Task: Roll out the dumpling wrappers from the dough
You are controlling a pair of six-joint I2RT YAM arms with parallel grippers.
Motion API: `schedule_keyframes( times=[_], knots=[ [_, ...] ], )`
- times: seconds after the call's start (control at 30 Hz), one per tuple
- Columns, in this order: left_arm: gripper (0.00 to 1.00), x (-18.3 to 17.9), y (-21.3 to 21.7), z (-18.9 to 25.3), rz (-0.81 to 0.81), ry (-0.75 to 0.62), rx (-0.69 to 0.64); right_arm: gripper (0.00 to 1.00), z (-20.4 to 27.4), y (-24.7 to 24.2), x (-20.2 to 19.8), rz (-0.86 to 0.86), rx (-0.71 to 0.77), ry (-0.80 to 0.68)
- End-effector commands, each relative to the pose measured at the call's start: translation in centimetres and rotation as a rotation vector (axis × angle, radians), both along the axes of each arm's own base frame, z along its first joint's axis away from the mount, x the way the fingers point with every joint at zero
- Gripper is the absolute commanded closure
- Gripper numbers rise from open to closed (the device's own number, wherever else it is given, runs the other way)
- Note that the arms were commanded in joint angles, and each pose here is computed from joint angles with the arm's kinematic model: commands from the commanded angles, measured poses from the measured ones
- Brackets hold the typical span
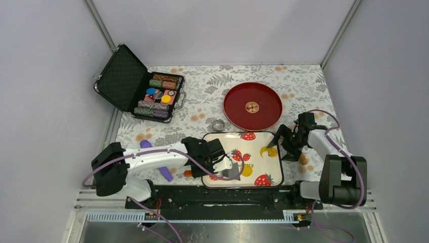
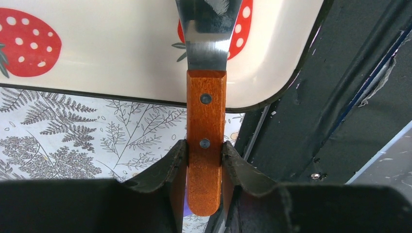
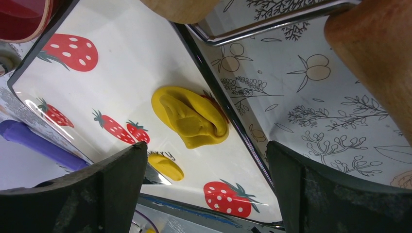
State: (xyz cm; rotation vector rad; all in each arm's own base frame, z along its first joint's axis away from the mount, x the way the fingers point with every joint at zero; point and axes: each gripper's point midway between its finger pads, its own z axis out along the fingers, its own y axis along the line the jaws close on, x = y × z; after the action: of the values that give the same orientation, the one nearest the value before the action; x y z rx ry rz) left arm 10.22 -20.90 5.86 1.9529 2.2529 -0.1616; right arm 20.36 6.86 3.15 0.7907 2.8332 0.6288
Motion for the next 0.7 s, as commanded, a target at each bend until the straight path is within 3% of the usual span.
schedule_keyframes(
  times=[0.0,0.67],
  knots=[
    [1.00,0.0,-1.6,0.8,-0.028,0.013,-0.042,0.01,-0.2,0.2,-0.2,0.012,0.015,0.002],
    [1.00,0.7,-2.7,0.4,-0.015,0.023,0.006,0.00,-0.2,0.3,-0.2,0.012,0.025,0.005]
  ],
)
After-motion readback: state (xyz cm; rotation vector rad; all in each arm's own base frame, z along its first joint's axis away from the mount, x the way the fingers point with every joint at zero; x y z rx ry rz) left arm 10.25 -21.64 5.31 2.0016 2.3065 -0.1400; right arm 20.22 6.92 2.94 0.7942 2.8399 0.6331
